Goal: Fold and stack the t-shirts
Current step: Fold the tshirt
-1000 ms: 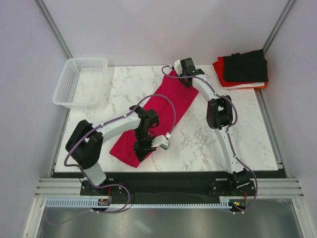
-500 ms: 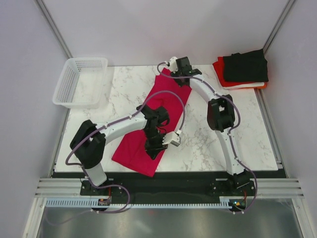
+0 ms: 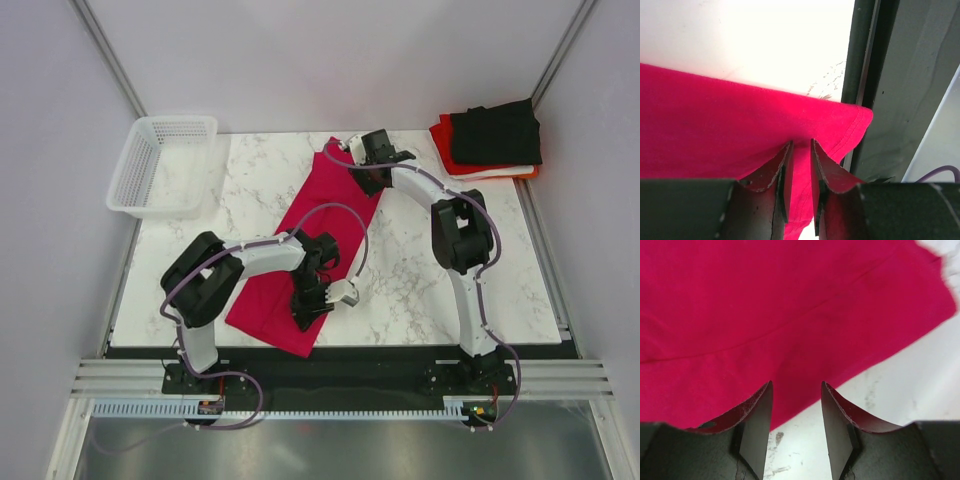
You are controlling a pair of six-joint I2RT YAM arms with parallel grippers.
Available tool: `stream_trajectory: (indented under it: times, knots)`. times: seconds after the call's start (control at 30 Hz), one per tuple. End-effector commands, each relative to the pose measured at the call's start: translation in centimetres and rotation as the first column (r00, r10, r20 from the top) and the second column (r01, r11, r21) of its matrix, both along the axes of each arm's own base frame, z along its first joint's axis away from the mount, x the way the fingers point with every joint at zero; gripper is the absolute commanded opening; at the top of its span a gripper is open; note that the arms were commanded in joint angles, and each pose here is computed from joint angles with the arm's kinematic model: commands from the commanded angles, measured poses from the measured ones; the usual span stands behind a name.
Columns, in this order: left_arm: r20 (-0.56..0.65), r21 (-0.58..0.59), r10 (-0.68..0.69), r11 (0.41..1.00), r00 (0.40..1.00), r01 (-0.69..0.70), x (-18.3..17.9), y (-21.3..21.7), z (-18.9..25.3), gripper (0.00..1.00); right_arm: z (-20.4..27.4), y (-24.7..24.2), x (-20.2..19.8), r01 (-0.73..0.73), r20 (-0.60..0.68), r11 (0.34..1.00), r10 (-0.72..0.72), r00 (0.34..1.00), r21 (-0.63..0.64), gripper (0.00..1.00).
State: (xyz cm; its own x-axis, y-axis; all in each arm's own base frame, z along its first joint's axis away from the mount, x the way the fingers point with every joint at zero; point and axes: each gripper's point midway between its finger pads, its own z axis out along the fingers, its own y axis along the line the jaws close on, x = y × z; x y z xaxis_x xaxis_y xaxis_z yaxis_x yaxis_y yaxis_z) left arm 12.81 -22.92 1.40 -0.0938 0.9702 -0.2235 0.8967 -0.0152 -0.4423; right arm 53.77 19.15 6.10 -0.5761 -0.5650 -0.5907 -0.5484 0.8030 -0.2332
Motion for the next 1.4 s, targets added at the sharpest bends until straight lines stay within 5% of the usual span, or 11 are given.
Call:
stream_trajectory:
  times: [0.0,0.33,0.63,1.37]
  knots:
    - [0.025,-0.006,0.014,1.000,1.000,-0.014,0.9,-0.7,-1.8,0.27,-1.9,0.7,-0.4,0.001,-0.046,1.000,0.000,0.999,0.025,0.51]
    - [0.038,-0.092,0.051,0.995,0.998,-0.047,4.9,-6.5,-1.2,0.27,-6.4,0.9,3.5,-0.015,-0.037,0.998,0.012,0.999,-0.057,0.52]
    - [-0.011,-0.149,0.060,0.987,0.998,-0.061,6.1,-11.2,-0.9,0.27,-4.6,2.5,8.3,-0.034,0.100,0.999,0.037,0.994,-0.033,0.55]
    - [-0.084,-0.146,0.065,0.986,0.994,-0.077,3.8,-14.3,-1.3,0.28,-2.6,2.8,8.0,-0.025,0.120,1.000,0.026,0.992,-0.009,0.57]
